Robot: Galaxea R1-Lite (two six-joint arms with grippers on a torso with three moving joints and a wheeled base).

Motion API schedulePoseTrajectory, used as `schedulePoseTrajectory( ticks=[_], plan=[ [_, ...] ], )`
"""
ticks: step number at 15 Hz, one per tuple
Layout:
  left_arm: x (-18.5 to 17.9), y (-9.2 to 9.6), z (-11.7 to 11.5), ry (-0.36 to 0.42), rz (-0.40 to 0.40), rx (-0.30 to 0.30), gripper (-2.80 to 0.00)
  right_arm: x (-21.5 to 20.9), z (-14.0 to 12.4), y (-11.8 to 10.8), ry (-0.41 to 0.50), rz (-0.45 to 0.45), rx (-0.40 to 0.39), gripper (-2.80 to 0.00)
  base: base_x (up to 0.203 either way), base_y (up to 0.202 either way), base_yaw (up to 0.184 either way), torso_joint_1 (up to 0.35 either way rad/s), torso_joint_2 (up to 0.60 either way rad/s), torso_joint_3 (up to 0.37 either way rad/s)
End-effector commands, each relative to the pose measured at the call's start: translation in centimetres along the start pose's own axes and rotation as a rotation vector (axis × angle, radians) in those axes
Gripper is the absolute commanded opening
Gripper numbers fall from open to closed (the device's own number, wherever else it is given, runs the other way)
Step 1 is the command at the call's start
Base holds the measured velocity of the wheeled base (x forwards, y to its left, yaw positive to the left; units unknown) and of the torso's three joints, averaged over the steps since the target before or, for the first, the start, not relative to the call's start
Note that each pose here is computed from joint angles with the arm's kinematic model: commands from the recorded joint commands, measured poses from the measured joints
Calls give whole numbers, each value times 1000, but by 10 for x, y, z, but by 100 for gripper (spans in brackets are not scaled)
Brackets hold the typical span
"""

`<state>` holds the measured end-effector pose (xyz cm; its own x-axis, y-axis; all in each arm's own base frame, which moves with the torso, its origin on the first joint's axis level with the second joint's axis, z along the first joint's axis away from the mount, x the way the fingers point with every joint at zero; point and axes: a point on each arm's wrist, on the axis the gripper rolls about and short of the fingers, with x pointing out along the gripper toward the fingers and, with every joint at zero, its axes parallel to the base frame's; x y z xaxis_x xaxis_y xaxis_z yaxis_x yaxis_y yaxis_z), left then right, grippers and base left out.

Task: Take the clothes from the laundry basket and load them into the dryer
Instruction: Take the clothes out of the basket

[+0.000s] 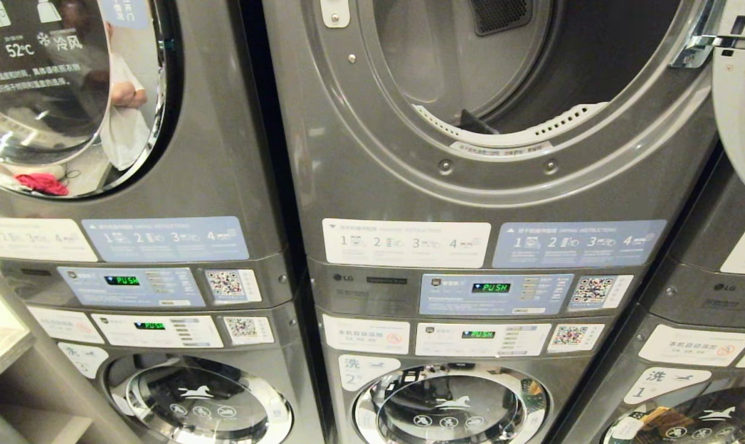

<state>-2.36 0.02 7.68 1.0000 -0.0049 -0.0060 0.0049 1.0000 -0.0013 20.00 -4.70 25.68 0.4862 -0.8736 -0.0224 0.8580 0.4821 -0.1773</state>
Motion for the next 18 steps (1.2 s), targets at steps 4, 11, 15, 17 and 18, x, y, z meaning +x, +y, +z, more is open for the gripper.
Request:
schedulePoseTrajectory(
  ticks=[4, 11, 15, 17, 18],
  plan=[
    [0, 0, 0, 2, 0, 0, -280, -36, -7, -32, -69, 158, -12, -280, 0, 0, 0, 0, 0, 0],
    [0, 0, 0, 2, 0, 0, -280, -104, -152, -71, 1, 1081, -157, -280, 0, 0, 0, 0, 0, 0],
    [0, 0, 0, 2, 0, 0, -280, -129, -192, -105, 150, 1178, -214, -280, 0, 0, 0, 0, 0, 0],
    [0, 0, 0, 0, 0, 0, -280, -138, -199, -121, 44, 1164, -165, -280, 0, 0, 0, 0, 0, 0],
    [0, 0, 0, 1, 0, 0, -280, -143, -203, -129, -37, 1149, -124, -280, 0, 0, 0, 0, 0, 0]
  ],
)
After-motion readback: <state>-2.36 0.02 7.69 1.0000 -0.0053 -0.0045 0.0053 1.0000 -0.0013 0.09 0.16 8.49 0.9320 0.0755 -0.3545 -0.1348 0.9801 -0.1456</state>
